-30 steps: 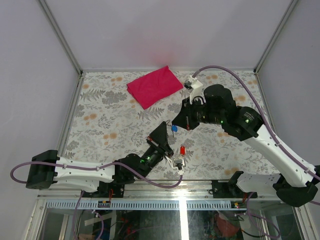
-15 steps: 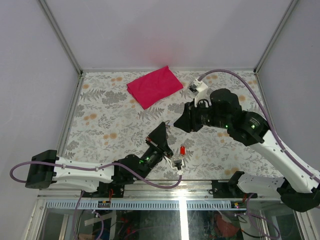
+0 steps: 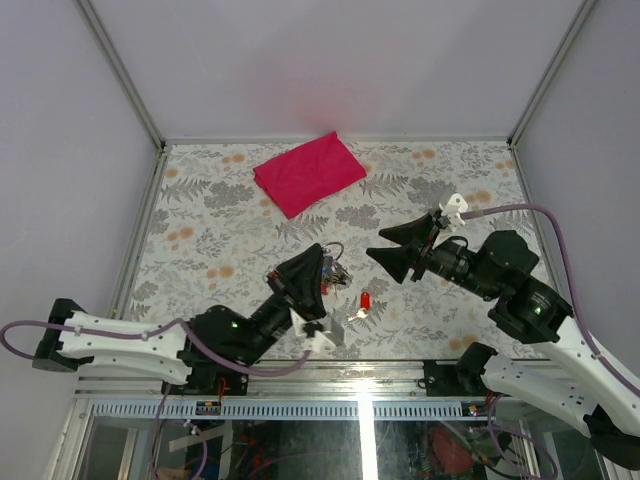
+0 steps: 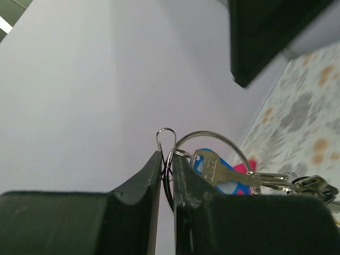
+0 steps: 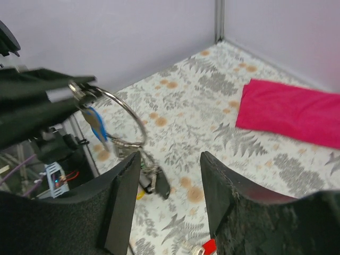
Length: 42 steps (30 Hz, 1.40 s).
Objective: Put the keys on the keyring
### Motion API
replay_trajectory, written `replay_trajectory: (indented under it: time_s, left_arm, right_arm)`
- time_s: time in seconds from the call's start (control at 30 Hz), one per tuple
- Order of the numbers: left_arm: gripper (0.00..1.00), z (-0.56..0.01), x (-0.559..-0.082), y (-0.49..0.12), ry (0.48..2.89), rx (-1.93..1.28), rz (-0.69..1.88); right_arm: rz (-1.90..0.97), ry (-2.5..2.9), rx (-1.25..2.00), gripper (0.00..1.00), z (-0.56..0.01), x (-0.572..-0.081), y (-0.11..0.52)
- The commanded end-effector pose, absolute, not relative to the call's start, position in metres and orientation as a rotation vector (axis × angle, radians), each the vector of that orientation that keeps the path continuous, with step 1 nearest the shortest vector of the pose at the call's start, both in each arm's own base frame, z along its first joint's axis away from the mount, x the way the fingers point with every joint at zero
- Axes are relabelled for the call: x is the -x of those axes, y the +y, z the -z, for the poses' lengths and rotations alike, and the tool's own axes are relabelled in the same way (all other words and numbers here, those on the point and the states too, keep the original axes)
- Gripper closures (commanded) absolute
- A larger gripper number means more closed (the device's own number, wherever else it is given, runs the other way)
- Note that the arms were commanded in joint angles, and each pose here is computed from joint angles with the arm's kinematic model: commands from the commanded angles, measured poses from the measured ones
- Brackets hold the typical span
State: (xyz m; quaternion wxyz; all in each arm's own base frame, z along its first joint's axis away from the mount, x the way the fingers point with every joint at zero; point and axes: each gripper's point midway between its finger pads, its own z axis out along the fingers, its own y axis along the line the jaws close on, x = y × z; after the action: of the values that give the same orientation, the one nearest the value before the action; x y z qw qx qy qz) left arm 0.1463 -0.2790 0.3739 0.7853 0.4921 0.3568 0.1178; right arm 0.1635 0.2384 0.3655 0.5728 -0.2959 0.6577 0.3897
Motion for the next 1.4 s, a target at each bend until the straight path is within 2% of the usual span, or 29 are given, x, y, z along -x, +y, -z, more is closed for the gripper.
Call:
replay_trajectory:
  time_s: [0.0,0.23,0.6,1.37]
  left_arm:
    - [1.0,-0.416,-0.12,-0.277,0.811,-0.914,0.183]
    - [1.0,-0.444,-0.093,-0.273,0.775,-0.847,0.501]
    - [1.0,-0.457,-0.076,-0.275,0.753,-0.818,0.668]
    - [1.0,-0.464,-0.067,-0.275,0.744,-0.832,0.737]
  right_arm:
    - [-0.859,1.26,0.723,0.45,-0.405,-0.166,0.238]
    - [-1.005,1.14,0.82,0.47,-0.421,-0.134,0.248]
    - [-1.215,1.118,0.972,0.46,-0.425,-0.103,0.27]
    - [-1.37,1.098,1.101,0.51,-0.413,-0.083,0.285]
